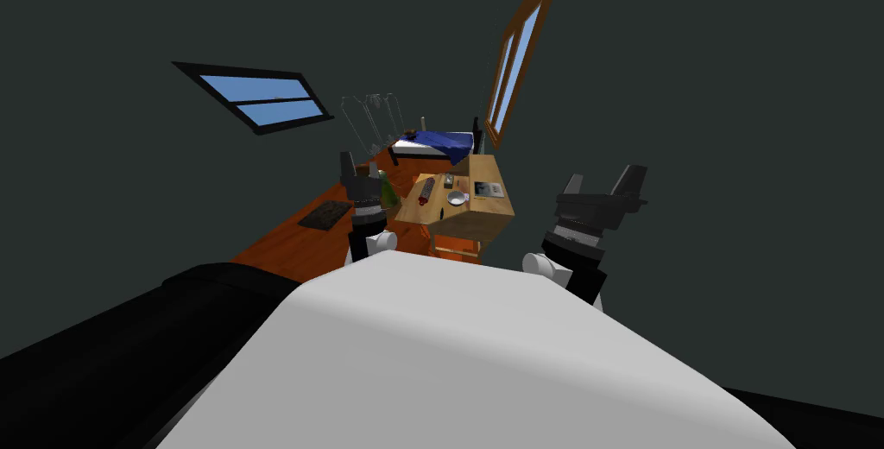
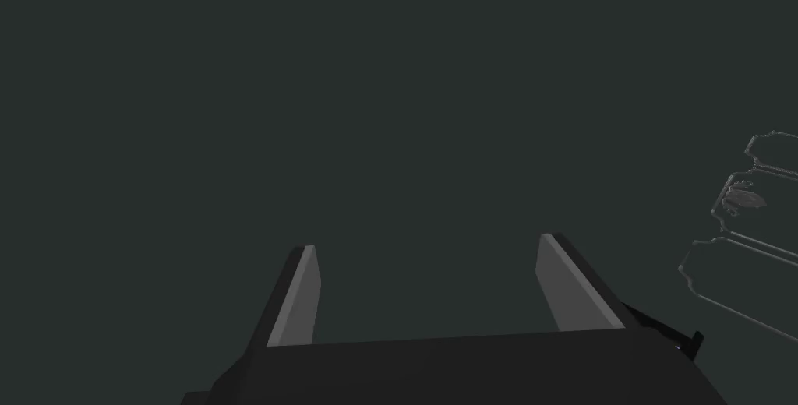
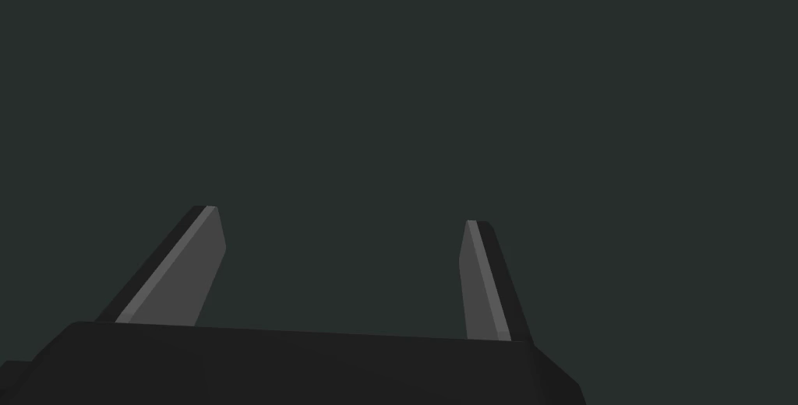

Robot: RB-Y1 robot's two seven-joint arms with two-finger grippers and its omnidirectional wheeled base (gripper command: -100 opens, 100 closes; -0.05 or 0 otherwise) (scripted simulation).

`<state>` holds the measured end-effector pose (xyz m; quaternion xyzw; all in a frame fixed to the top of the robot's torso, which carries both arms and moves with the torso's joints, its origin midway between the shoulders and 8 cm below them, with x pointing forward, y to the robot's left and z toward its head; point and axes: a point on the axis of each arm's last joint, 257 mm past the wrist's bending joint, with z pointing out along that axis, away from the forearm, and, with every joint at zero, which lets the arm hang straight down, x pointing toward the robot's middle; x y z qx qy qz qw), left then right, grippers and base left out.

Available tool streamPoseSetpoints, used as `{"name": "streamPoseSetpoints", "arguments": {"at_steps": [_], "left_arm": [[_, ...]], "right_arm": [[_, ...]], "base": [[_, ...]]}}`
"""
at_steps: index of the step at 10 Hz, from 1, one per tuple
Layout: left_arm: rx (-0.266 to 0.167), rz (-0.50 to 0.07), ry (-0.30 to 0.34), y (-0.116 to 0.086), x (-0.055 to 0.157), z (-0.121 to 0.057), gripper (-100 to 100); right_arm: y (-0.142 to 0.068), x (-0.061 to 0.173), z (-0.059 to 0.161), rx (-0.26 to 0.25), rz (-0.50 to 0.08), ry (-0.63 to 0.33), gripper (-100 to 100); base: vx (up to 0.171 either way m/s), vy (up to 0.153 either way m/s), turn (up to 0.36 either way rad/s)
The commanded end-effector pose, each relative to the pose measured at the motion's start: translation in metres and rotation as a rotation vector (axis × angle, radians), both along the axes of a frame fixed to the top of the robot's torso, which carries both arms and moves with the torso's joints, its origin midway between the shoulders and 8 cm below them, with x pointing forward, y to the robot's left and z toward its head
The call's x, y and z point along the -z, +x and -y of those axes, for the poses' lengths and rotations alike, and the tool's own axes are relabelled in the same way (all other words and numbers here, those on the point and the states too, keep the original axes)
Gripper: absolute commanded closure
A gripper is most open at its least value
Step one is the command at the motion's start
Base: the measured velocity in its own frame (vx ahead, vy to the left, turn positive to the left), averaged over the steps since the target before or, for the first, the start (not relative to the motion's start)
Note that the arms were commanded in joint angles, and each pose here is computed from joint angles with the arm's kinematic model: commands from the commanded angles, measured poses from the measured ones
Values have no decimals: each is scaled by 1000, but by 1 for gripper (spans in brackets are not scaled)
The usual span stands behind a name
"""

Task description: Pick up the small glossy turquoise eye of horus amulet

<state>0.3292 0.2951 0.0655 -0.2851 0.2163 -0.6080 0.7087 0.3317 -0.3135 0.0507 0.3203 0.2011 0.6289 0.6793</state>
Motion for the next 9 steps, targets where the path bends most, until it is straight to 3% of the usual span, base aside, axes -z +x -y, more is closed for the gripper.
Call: {"name": "streamPoseSetpoints", "arguments": {"at_steps": [1, 4, 9], "left_arm": [[8, -21, 31, 6, 4, 3, -100], [9, -94, 103, 28, 22, 7, -100], [-31, -245, 197, 73, 64, 2, -100]], "right_arm": [[0, 0, 0, 0, 0, 0, 0], [0, 0, 0, 0, 0, 0, 0], [0, 0, 0, 0, 0, 0, 0]], "base": [[-1, 4, -47], [-3, 17, -71], [-3, 30, -114]]}}
